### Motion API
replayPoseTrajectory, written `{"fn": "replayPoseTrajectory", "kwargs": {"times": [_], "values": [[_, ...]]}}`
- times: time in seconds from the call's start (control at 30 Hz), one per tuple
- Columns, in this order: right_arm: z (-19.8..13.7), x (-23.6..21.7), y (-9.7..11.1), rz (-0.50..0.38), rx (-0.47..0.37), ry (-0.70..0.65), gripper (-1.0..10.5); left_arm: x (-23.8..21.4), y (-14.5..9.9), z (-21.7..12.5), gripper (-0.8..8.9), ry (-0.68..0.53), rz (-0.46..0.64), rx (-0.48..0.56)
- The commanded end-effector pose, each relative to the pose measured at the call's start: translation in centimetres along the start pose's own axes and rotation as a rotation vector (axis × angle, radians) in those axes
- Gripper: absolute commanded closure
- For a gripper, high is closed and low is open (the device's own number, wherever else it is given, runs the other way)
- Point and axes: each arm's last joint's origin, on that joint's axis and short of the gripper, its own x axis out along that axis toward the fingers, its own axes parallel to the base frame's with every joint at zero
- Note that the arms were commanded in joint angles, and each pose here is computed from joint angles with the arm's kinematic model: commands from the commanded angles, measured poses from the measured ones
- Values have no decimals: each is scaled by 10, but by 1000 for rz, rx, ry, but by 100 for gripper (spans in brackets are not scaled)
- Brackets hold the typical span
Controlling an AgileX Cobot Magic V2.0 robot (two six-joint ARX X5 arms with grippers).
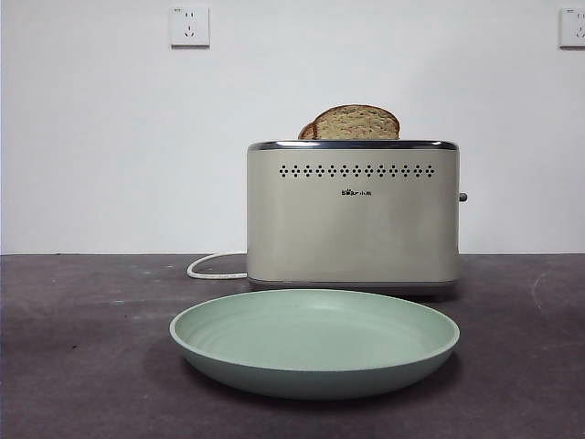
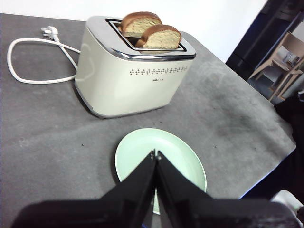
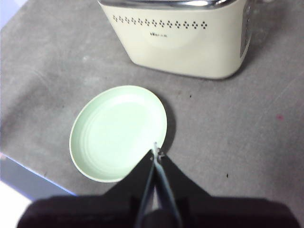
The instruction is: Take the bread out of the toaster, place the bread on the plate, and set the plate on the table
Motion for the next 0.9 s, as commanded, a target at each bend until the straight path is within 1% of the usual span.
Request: {"fn": "replayPoseTrajectory", "kwargs": {"times": [0.03,0.13,0.17,0.2,0.23,0.33,0.37,0.43,0.67,0.8,0.9], "values": [[0,2,0,5,-11,12,958,-1,-1,0,821,1,-10,24],[0,2,-1,3,-10,13,924,-1,-1,0,812,2,-11,23],[0,2,0,3,-11,13,876,-1,-1,0,803,1,-10,24],[0,2,0,3,-11,13,813,-1,-1,0,770,0,-10,25],[0,2,0,3,-10,13,721,-1,-1,0,688,-1,-11,25],[0,2,0,3,-3,14,452,-1,-1,0,342,0,-10,25],[0,2,0,3,-1,14,388,-1,-1,0,271,0,-11,25],[0,2,0,3,0,14,360,-1,-1,0,255,0,-13,25],[0,2,0,3,2,14,360,0,-1,3,255,-16,-20,44],[1,3,-1,3,4,19,360,5,0,12,255,-43,-39,77],[1,5,-2,4,7,27,360,13,0,26,255,-50,-88,110]]}}
